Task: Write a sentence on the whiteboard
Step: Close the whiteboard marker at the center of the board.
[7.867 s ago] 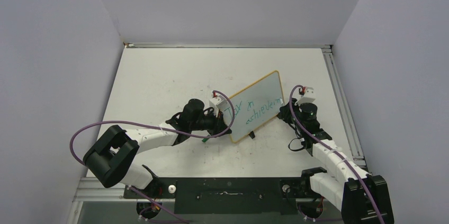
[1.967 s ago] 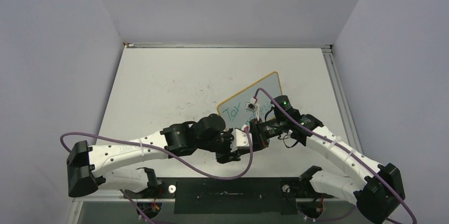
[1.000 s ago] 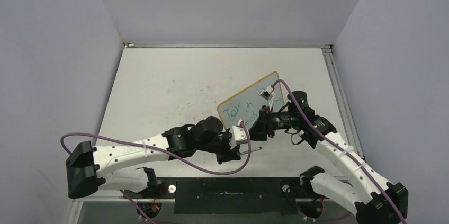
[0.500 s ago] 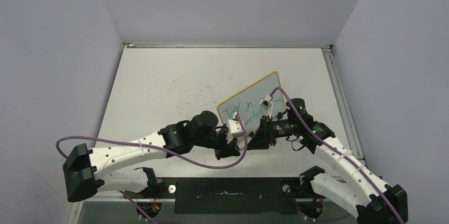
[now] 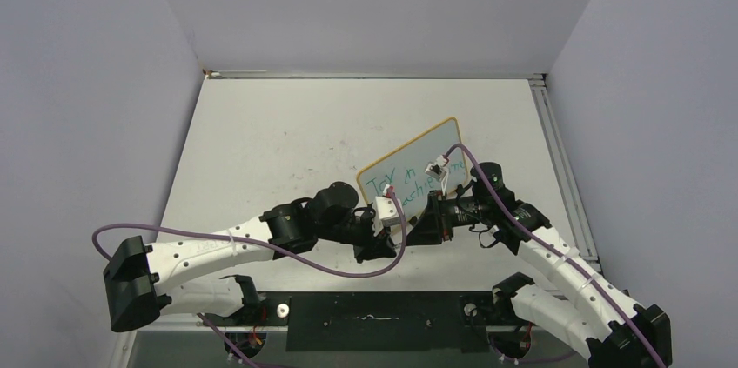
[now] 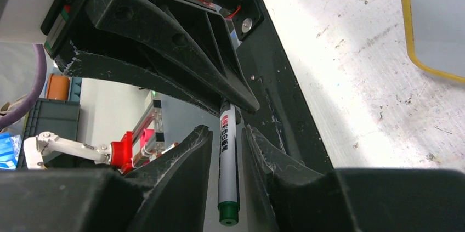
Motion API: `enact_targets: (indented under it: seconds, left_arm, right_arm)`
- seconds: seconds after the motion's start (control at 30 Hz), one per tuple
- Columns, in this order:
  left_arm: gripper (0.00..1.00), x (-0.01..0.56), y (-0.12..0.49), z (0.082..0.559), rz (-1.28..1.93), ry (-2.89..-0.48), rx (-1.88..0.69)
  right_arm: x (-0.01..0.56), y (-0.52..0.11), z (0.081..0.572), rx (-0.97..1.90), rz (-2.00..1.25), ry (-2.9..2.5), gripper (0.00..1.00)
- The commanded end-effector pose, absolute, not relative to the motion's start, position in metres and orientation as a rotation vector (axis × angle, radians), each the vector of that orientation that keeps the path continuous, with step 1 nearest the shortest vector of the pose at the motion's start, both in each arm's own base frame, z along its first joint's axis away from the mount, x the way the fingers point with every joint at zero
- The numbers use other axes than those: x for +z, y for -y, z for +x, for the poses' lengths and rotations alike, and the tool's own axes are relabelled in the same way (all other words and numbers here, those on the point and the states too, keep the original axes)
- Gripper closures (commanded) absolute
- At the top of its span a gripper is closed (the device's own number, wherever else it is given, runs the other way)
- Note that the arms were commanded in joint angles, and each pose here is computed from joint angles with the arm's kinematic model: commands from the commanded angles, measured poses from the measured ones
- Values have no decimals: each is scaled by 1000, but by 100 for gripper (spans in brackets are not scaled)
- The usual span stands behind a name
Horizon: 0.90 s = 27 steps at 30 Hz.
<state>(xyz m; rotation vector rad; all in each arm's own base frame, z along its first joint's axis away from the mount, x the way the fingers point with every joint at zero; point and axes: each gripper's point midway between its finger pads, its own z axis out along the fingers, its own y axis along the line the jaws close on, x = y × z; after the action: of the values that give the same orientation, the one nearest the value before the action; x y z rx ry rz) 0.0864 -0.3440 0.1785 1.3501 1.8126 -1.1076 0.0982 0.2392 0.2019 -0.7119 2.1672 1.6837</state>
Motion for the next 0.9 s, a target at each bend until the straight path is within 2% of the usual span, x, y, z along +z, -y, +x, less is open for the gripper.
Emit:
enact_targets:
  seconds: [0.0, 0.07, 0.17, 0.2, 0.23, 0.3, 0.33, 0.4, 0.6, 0.7, 0.87]
  left_arm:
    - [100, 196, 351, 90, 1322, -1757, -1143]
    - [100, 196, 352, 91, 1316, -1758, -1139]
    - [100, 196, 352, 95, 1280, -1777, -1132]
    - [97, 195, 352, 97, 1257, -1791, -1124]
    - [89, 193, 351, 100, 1233, -1805, -1111]
    - [62, 189, 345, 105, 1179, -1840, -1080]
    - [52, 186, 339, 108, 1142, -1863, -1062]
    - [43, 180, 325, 112, 1057, -1910, -1021]
    - [41, 150, 260, 132, 696, -2113, -807]
    - [36, 124, 225, 149, 495, -2240, -641]
    - [36, 101, 205, 173, 393, -2318, -514]
  right_arm:
    - [211, -242, 95, 1703, -769, -2091, 73]
    - [211, -242, 95, 1704, -771, -2090, 77]
    - [213, -242, 95, 1701, -774, -2084, 92]
    - [214, -242, 96, 1694, -775, -2077, 94]
    - [215, -242, 97, 1680, -777, -2071, 95]
    - [219, -242, 102, 1637, -776, -2061, 95]
    - [221, -242, 104, 1617, -777, -2053, 95]
    - [225, -240, 108, 1584, -777, -2043, 95]
    - [221, -233, 119, 1444, -790, -2042, 95]
    - [219, -231, 120, 1421, -801, -2027, 95]
    - [223, -230, 118, 1412, -810, -1990, 95]
